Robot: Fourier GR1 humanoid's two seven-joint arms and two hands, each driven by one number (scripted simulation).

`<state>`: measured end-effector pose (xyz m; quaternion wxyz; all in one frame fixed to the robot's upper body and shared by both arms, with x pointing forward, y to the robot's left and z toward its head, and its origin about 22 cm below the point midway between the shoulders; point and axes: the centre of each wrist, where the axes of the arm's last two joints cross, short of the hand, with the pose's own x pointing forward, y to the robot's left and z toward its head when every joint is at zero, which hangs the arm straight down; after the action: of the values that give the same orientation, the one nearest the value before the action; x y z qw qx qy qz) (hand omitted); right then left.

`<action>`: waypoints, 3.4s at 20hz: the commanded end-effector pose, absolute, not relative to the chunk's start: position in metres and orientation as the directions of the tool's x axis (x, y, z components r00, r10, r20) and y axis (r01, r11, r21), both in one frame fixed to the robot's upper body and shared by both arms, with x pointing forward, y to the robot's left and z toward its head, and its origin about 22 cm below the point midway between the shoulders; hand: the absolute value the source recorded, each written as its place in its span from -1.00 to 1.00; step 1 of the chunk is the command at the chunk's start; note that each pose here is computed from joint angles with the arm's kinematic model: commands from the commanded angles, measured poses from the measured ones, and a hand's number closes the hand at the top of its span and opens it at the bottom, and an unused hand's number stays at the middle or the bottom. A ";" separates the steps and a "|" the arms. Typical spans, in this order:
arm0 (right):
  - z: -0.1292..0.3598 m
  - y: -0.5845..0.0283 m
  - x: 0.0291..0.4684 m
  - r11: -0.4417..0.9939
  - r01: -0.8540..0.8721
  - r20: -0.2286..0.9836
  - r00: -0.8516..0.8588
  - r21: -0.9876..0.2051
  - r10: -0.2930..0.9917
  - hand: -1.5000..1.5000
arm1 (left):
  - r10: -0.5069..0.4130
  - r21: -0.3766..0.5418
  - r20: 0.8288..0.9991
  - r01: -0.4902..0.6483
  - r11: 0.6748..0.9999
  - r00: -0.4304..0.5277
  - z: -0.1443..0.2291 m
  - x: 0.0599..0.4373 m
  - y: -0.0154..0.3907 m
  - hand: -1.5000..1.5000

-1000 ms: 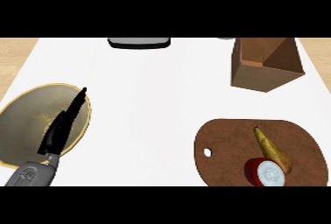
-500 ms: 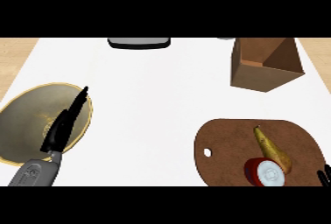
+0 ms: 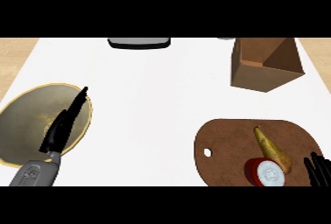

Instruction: Pick the pear from the cutting board and place it in the cardboard box

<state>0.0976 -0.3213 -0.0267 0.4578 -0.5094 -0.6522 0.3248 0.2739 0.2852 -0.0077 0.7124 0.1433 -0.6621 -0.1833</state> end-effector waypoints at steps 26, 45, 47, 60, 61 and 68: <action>-0.056 -0.299 0.181 0.278 0.280 0.274 -0.053 -0.919 0.960 -1.00 | -0.445 0.441 0.893 0.065 0.895 0.062 -0.008 0.282 0.284 0.00; -0.071 -0.292 0.202 0.113 0.512 0.085 -0.078 -0.851 0.993 1.00 | -0.460 0.456 0.886 0.082 0.886 0.050 -0.015 0.282 0.291 0.00; -0.058 -0.294 0.188 0.105 0.547 0.076 -0.076 -0.831 0.994 1.00 | -0.460 0.455 0.886 0.077 0.887 0.066 -0.013 0.280 0.290 0.00; -0.032 -0.219 0.271 0.094 0.170 0.078 -0.094 -0.981 0.992 1.00 | -0.465 0.463 0.885 0.135 0.876 -0.022 0.004 0.287 0.267 0.00; -0.016 -0.206 0.287 0.072 0.175 0.056 -0.096 -0.982 0.994 1.00 | -0.460 0.456 0.888 0.150 0.877 -0.013 0.003 0.288 0.262 0.00; 0.112 -0.118 0.346 -0.011 0.252 0.004 0.058 -0.968 0.998 1.00 | -0.467 0.460 0.883 0.118 0.880 0.043 -0.012 0.282 0.276 0.00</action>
<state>0.3297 -0.1591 0.0513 0.4506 -0.5345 -0.5684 0.4338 0.2861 0.2650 -0.0031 0.7018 0.1235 -0.6691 -0.2110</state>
